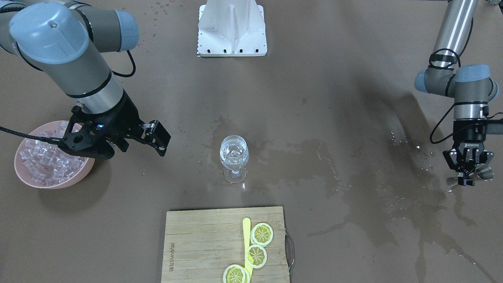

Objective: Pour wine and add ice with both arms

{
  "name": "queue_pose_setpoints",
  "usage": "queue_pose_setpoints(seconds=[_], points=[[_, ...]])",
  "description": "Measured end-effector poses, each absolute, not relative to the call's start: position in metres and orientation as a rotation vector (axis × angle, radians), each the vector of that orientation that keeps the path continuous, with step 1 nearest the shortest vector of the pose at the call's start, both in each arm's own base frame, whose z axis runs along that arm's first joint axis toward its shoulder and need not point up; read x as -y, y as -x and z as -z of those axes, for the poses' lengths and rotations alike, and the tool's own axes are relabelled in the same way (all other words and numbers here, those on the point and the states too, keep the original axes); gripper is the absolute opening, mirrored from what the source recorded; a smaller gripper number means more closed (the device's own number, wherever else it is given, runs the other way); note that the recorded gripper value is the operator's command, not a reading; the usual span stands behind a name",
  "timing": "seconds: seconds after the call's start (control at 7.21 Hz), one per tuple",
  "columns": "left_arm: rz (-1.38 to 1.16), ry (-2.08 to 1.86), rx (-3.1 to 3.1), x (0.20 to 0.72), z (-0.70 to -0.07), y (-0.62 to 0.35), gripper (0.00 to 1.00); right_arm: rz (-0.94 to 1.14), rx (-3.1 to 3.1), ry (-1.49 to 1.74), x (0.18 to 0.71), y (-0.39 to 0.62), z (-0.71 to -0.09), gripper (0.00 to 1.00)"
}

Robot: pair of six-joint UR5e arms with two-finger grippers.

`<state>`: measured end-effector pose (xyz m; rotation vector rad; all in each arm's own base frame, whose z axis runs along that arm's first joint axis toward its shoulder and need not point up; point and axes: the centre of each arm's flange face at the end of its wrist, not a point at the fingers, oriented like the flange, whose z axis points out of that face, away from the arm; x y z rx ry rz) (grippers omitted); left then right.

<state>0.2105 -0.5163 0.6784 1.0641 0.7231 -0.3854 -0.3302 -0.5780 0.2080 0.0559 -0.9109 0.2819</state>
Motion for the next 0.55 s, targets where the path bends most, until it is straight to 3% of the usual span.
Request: queue_pose_setpoints(seconds=[0.55], points=[[0.393, -1.025, -0.727, 0.51, -0.687, -0.212, 0.22, -0.29, 0.876, -0.096, 0.571, 0.268, -0.258, 1.0]])
